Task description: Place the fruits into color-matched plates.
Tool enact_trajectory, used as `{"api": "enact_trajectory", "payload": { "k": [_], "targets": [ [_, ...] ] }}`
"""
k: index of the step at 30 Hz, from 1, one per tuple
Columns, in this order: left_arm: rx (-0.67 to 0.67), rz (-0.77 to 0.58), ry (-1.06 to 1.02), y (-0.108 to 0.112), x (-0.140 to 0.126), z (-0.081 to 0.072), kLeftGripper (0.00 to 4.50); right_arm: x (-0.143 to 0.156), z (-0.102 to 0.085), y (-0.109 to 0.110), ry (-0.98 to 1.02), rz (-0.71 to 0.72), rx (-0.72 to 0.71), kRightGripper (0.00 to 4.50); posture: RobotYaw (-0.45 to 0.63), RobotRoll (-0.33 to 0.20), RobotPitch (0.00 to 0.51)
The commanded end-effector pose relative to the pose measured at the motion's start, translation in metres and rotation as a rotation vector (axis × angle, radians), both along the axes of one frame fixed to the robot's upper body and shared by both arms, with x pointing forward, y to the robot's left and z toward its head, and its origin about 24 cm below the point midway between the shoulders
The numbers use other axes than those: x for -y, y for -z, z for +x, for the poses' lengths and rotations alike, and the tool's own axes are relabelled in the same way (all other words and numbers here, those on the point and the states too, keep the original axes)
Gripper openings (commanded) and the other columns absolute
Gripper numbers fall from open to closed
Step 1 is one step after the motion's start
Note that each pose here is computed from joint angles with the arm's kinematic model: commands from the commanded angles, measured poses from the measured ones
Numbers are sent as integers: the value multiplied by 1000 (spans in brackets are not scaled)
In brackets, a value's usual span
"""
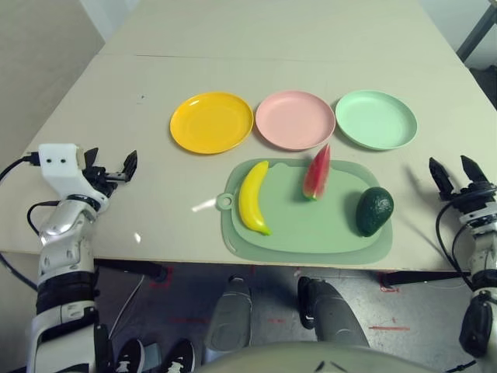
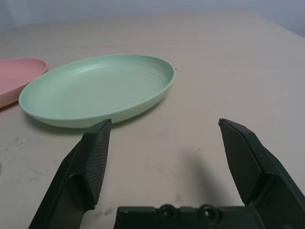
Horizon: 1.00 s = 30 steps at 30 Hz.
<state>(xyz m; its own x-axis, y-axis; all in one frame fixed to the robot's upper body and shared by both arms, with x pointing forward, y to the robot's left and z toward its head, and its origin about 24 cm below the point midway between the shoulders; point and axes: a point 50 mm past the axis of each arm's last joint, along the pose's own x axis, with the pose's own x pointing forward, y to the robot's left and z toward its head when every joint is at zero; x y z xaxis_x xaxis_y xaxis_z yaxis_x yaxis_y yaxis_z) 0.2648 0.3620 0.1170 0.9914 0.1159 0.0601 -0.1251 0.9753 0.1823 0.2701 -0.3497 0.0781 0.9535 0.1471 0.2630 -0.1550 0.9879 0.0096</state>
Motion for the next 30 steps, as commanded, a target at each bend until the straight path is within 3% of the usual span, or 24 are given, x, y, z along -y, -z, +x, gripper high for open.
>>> {"api": "enact_trajectory", "payload": {
  "k": [1,12,16,20,23,26,30],
  "targets": [
    [8,14,-12,-5,-2,-1,4470,-1,1,4,-7,14,-20,4500,83,0,199],
    [34,-28,-42,-6,-2,-11,4470,7,-4,-1,1,4,-3,4500,58,0,206],
    [68,-22,42,-9,7,-17,4470,11,-7,-11,13,-30,36,4500,48,0,200],
    [232,-62,615,-48,58,-28,4470,13,-5,-40,-3,-34,130,4500,48,0,224],
    [74,18,993,-61,91,-39,4470,11,-4,-67,-37,-53,170,4500,18,0,232],
    [-61,79,1190,-61,111,-48,4470,15,-6,-86,-52,-76,152,4500,-19,0,236],
    [-207,196,1430,-66,119,-50,4470,-1,1,-148,-176,-234,77,4500,-72,0,246]
  ]
}}
